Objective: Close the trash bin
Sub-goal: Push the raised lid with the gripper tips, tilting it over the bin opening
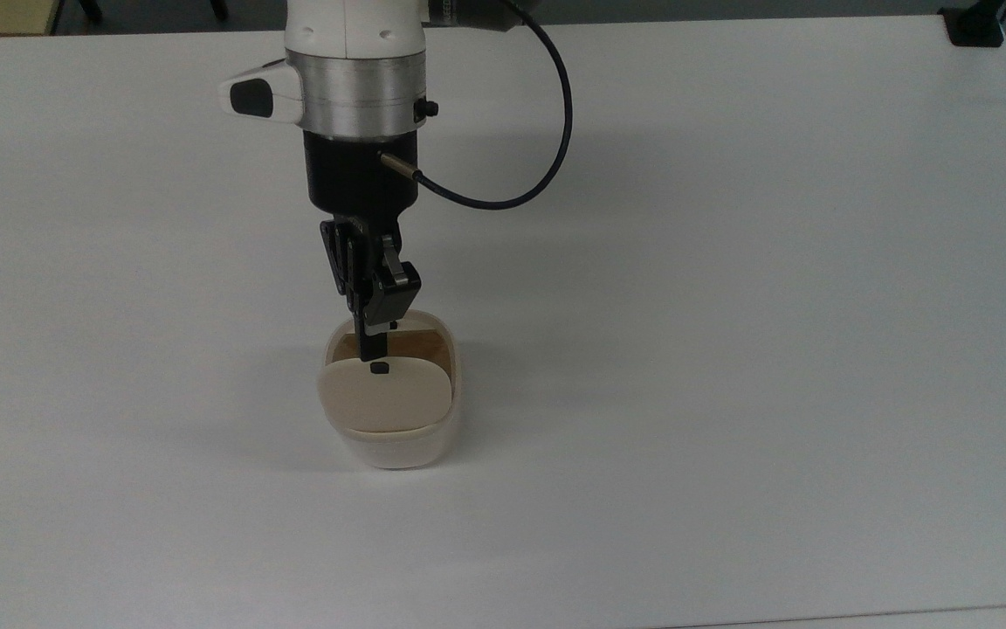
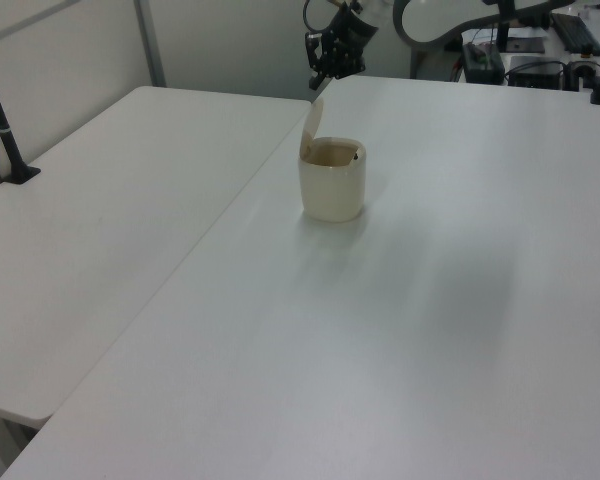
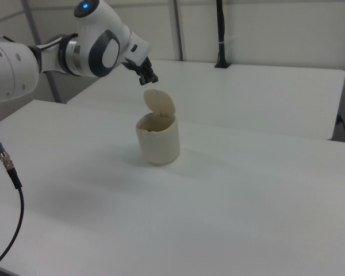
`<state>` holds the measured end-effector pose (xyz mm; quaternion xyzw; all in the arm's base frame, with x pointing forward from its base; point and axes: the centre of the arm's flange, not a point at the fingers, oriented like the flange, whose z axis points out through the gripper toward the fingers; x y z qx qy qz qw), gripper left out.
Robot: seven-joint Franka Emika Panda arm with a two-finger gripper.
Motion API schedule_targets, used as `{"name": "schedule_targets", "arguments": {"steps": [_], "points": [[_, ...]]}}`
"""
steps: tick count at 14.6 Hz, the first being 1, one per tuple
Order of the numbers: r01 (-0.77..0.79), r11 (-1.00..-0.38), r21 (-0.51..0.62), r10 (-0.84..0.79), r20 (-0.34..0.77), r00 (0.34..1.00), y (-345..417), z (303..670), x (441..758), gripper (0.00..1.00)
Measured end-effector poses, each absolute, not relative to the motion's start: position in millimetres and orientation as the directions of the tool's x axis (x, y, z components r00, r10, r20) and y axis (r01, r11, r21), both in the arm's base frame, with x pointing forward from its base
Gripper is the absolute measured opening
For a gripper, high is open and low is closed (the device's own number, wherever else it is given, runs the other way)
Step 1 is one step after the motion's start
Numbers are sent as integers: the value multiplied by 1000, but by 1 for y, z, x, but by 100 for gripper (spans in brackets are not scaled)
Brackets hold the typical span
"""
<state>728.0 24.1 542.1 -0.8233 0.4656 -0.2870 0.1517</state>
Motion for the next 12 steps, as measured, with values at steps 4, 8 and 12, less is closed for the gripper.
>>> {"name": "schedule_targets", "arguments": {"steps": [4, 8, 12], "points": [[-682, -488, -545, -873, 320, 368, 25, 532, 734, 1], [-683, -489, -543, -872, 321, 369, 26, 518, 739, 1], [-681, -490, -544, -872, 322, 369, 26, 514, 741, 1]]}}
